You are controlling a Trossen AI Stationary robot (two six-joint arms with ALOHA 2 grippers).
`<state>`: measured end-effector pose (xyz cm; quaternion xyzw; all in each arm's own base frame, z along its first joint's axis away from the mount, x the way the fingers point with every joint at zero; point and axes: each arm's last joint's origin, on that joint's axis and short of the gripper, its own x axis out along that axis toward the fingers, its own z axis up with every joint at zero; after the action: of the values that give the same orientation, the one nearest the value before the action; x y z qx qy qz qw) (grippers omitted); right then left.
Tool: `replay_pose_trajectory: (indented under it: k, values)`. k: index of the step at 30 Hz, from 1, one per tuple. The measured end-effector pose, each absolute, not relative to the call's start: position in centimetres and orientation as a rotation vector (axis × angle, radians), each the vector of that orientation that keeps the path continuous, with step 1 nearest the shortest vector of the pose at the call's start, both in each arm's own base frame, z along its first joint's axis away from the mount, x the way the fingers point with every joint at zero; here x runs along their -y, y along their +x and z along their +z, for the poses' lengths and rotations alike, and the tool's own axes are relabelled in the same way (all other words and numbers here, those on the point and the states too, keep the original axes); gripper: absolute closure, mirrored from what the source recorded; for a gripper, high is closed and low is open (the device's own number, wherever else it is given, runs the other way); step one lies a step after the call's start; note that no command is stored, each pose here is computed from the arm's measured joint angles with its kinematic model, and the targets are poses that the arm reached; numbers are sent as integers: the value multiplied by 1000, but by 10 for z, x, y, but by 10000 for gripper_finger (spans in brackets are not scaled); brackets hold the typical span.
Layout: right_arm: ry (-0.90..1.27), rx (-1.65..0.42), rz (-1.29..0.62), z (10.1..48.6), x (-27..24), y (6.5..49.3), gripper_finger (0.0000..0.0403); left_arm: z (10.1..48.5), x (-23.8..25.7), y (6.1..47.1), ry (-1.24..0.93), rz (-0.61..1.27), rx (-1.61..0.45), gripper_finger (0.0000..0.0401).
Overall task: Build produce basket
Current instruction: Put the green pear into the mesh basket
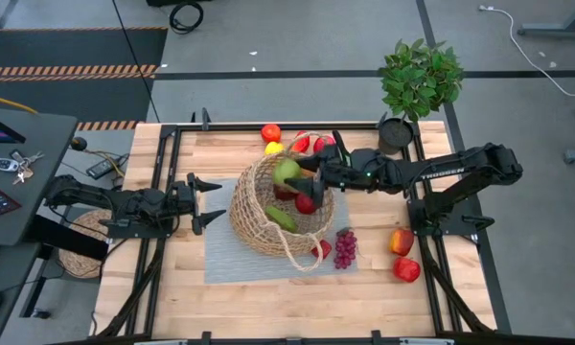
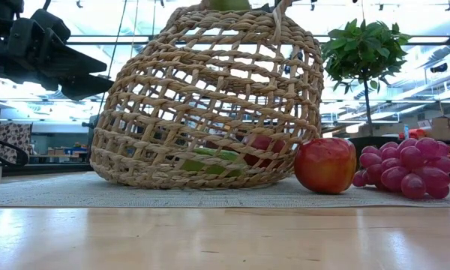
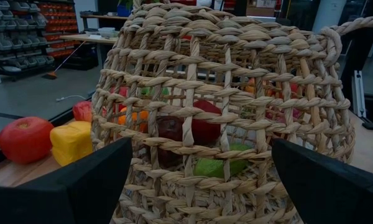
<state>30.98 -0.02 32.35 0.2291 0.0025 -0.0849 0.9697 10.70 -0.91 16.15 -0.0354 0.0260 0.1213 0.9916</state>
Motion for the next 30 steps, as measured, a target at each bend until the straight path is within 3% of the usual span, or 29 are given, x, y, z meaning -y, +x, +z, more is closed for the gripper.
replay_pose_trajectory:
  k: [11, 21, 30]
  values:
    - [560, 130, -25, 339, -3, 310, 48, 162, 9, 107, -71, 243, -52, 7]
    - [585, 131, 8, 340, -4, 309, 48, 161, 9, 107, -71, 244, -52, 7]
    - [395, 48, 322, 339, -12, 308, 48, 162, 9, 107, -71, 243, -52, 7]
